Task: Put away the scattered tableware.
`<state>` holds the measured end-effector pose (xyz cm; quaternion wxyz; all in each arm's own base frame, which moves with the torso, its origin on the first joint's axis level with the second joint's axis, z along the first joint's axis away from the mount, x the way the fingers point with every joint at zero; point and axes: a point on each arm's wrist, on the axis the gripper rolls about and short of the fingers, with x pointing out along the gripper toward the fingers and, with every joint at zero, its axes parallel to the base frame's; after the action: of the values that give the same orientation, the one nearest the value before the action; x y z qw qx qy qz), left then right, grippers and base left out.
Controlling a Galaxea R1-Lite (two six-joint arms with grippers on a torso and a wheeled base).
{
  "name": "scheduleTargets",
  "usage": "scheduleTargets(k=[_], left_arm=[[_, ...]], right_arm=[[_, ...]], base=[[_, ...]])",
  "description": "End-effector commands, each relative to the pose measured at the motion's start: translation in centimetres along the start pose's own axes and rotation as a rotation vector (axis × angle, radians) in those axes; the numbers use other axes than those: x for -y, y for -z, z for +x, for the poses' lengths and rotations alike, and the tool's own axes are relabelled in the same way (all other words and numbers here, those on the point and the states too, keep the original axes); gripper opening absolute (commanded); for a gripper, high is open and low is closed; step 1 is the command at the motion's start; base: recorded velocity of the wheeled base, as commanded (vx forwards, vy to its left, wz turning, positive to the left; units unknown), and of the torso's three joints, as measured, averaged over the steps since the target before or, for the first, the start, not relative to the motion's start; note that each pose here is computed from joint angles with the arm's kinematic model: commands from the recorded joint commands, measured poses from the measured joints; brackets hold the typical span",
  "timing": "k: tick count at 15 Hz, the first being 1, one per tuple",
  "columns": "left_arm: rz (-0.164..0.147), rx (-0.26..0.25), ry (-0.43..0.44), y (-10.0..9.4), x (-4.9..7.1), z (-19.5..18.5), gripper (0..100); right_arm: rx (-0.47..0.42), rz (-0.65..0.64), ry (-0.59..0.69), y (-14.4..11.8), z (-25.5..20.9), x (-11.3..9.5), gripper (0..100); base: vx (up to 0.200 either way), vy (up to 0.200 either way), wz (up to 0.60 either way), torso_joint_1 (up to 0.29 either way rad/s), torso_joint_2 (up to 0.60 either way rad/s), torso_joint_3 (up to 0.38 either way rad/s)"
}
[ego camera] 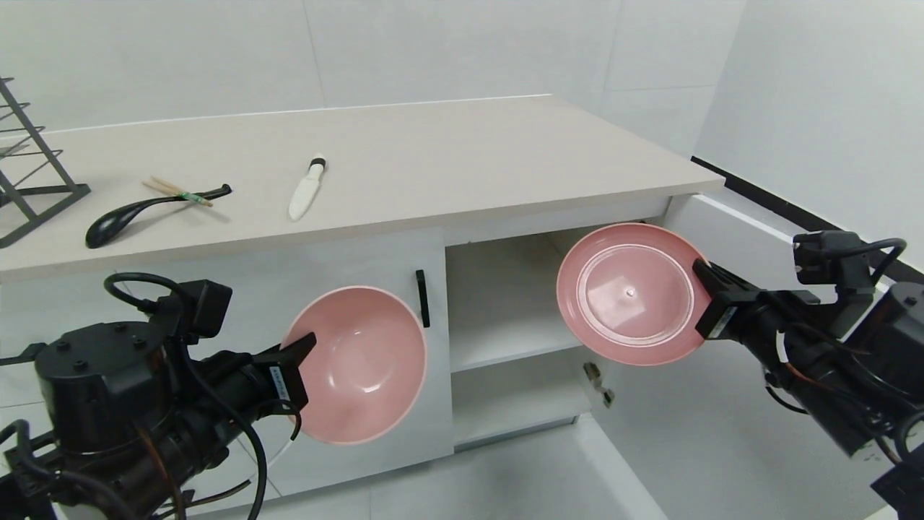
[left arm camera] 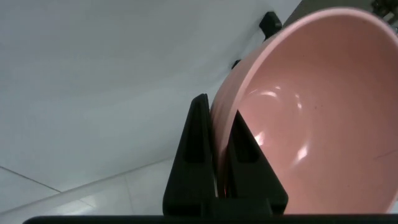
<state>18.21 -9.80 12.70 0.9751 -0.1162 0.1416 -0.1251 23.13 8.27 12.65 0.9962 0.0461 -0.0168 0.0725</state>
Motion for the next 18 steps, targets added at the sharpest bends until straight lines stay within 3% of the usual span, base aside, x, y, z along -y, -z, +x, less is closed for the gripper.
scheduleTargets(k=[1, 3, 6, 13, 15, 16, 18], left_arm=[[0.001, -0.005, 0.000, 0.1, 0.0, 0.1, 0], [0.005, -0.014, -0.002, 0.2, 0.0, 0.2, 0], [0.007, -0.015, -0.002, 0.3, 0.0, 0.1, 0], [0.011, -0.008, 0.009, 0.6, 0.0, 0.2, 0], [0.035, -0.012, 0.004, 0.7, 0.0, 0.2, 0], [0.065, -0.021, -0.001, 0.9, -0.1, 0.2, 0], [0.063, -0.007, 0.008, 1.1, -0.2, 0.0, 0]], right_arm=[[0.000, -0.001, -0.001, 0.0, 0.0, 0.0, 0], [-0.003, 0.000, 0.000, 0.1, 0.0, 0.0, 0], [-0.016, -0.004, 0.001, 0.3, -0.3, 0.1, 0], [-0.027, -0.007, 0.002, 0.6, -0.2, 0.1, 0], [-0.028, -0.007, 0.002, 0.6, -0.1, 0.1, 0], [-0.030, -0.009, 0.002, 0.6, -0.1, 0.1, 0], [-0.033, -0.011, 0.002, 0.7, -0.1, 0.1, 0]], base=[[0.000, 0.000, 0.00, -0.266, 0.33, 0.124], [0.000, 0.000, 0.00, -0.259, 0.32, 0.124], [0.000, -0.200, 0.00, -0.106, 0.22, 0.100], [0.000, 0.000, 0.00, -0.006, 0.07, 0.022], [0.000, 0.000, 0.00, 0.000, 0.00, 0.000], [0.000, -0.200, 0.00, 0.002, 0.00, 0.017], [0.000, -0.200, 0.00, -0.002, 0.00, 0.009]])
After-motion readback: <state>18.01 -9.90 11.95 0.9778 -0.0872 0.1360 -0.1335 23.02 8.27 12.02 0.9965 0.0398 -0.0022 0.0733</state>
